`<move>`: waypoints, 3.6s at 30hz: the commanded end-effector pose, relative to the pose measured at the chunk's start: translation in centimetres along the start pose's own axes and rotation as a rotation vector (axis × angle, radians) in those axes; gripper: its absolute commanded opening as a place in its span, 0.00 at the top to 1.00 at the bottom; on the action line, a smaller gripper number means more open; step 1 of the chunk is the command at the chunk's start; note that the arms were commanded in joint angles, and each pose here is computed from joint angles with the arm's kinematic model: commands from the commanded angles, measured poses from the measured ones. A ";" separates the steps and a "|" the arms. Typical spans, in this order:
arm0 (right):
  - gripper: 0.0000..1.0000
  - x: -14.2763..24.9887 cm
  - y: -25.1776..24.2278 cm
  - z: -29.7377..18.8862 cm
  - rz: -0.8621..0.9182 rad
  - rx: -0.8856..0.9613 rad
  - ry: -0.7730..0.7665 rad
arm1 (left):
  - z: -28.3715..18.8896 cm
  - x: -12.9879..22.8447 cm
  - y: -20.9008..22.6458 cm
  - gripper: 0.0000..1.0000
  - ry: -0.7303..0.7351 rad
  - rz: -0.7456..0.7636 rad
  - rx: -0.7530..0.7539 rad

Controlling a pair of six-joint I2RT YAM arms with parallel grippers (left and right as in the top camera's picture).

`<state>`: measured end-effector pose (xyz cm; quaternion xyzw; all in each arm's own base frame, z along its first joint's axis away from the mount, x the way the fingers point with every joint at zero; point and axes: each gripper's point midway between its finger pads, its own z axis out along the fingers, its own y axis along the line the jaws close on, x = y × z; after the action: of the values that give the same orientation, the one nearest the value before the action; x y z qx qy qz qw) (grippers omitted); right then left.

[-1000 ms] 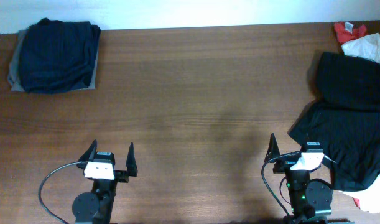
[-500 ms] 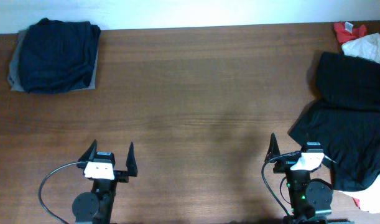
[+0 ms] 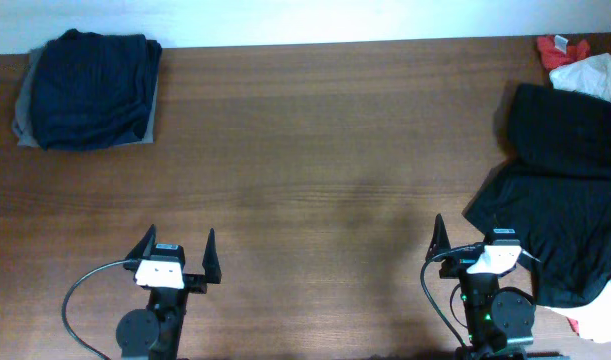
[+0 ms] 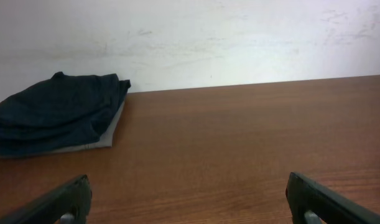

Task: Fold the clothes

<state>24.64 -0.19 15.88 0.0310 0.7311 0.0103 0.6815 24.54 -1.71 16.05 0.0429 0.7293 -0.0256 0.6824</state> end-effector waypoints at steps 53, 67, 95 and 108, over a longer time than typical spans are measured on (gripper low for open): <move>0.02 -18.9 -6.5 17.9 -0.060 0.386 0.584 | 0.0 0.2 0.2 0.01 0.003 0.015 -0.012; 0.02 -0.7 -16.5 23.9 -0.265 0.532 1.025 | 0.0 0.2 0.2 0.01 0.003 0.015 -0.011; 0.96 8.0 -23.1 23.1 -0.347 0.739 1.209 | 0.0 0.2 0.2 0.01 0.003 0.015 -0.011; 0.96 -4.3 -19.3 23.2 -0.091 0.712 0.937 | 0.0 0.2 0.2 0.01 0.003 0.015 -0.012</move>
<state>46.11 -22.59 10.23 0.1993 0.9216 -0.3034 0.1375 24.54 -1.71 16.05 0.0431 0.7293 -0.0255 0.6824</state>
